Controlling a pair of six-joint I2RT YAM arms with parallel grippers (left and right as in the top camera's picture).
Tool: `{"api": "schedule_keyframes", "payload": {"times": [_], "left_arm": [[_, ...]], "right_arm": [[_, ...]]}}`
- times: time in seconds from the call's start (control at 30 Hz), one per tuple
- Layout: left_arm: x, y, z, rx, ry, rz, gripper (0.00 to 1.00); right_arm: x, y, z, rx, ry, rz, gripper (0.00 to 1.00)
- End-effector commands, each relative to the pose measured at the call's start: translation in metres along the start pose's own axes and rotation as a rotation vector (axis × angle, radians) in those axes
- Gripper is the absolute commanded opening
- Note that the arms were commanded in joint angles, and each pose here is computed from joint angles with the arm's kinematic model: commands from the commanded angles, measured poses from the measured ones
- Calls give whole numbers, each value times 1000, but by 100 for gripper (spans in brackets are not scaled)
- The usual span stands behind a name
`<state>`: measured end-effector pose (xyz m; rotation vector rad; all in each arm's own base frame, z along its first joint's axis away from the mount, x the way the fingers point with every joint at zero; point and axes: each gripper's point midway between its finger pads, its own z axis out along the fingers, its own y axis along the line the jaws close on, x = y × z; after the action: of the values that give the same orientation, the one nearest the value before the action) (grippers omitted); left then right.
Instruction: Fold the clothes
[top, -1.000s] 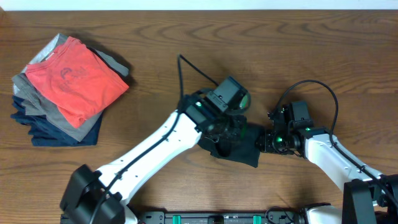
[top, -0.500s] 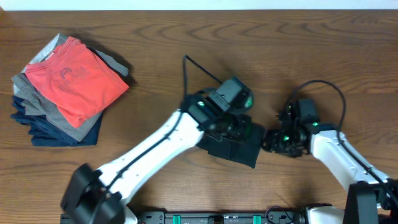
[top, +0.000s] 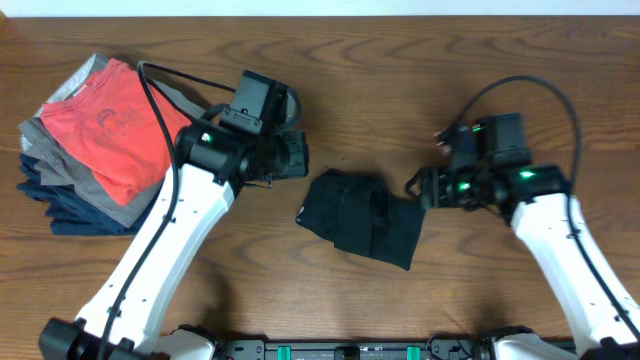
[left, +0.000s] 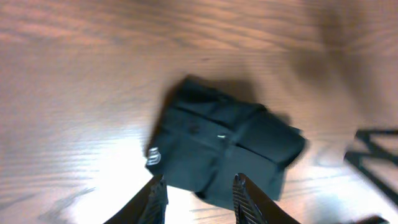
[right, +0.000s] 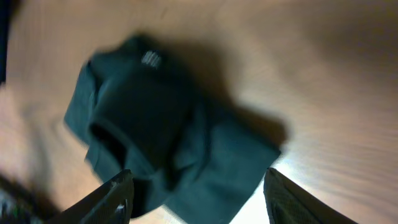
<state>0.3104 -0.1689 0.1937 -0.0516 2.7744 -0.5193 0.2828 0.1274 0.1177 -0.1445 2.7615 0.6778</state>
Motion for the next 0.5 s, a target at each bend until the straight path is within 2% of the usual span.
{"api": "schedule_keyframes", "payload": {"times": [0.0,0.17,0.3,0.33,0.37,0.43,0.47], "left_arm": [[5,12,11,-38,41,-27,36],[7,13,15,-47,59,-30,36],[9,14,15,-51,65,-32,36],[9,15,15,-52,68,-32,36],[10,15,15,-53,70,-33,36],[10,15,15,-54,72,-33,36],[10,15,15,-54,72,-33,36]], "right_arm": [[30,19,26,-47,116,-73,68],[42,32,57,-66,144,-73,67],[37,23,74,19,123,11,56],[35,21,77,35,114,26,47],[31,22,80,39,98,37,30],[25,28,82,16,76,33,6],[23,31,82,3,70,29,2]]}}
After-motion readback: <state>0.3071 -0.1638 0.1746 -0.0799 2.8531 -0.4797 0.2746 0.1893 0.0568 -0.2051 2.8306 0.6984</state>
